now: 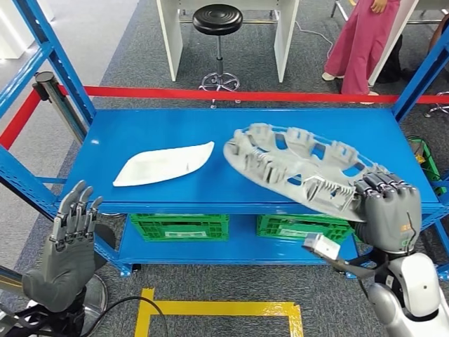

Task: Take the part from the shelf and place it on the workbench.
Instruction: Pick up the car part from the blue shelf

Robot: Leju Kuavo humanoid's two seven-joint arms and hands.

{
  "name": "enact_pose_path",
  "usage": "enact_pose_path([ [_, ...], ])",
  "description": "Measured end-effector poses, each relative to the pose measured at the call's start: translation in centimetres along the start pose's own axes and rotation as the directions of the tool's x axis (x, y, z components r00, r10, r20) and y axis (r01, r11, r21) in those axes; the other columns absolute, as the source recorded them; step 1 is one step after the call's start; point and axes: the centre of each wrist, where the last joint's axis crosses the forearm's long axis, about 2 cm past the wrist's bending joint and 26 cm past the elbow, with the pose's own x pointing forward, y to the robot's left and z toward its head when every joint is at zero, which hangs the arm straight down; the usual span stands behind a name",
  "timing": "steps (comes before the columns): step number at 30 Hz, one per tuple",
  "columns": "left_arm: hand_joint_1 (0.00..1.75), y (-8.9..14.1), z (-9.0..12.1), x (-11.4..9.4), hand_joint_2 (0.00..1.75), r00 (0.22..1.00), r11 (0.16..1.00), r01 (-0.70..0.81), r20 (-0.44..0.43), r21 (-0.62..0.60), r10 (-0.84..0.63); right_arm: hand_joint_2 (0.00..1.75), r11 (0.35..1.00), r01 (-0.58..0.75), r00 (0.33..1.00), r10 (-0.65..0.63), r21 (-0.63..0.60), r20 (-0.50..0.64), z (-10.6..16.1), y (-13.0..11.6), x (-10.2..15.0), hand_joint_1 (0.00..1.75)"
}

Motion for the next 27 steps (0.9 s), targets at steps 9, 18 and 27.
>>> enact_pose_path([
  [9,0.00,0.0,0.3,0.3,0.00,1.000,1.000,0.024,0.011,0.009,-0.024,1.75,0.995,0.049,0.997,-0.044,-0.088,0.059,-0.4,-1.4,1.7,1.75],
  [18,0.00,0.0,0.4,0.4,0.00,1.000,1.000,0.028,0.012,0.012,-0.028,1.75,0.993,0.079,0.995,-0.073,-0.086,0.073,-0.3,-1.4,2.5,1.75],
  [27,0.00,0.1,0.4,0.4,0.00,0.999,0.999,0.031,0.013,0.013,-0.031,1.75,0.991,0.101,0.993,-0.095,-0.083,0.067,-0.3,-1.4,2.6,1.75],
])
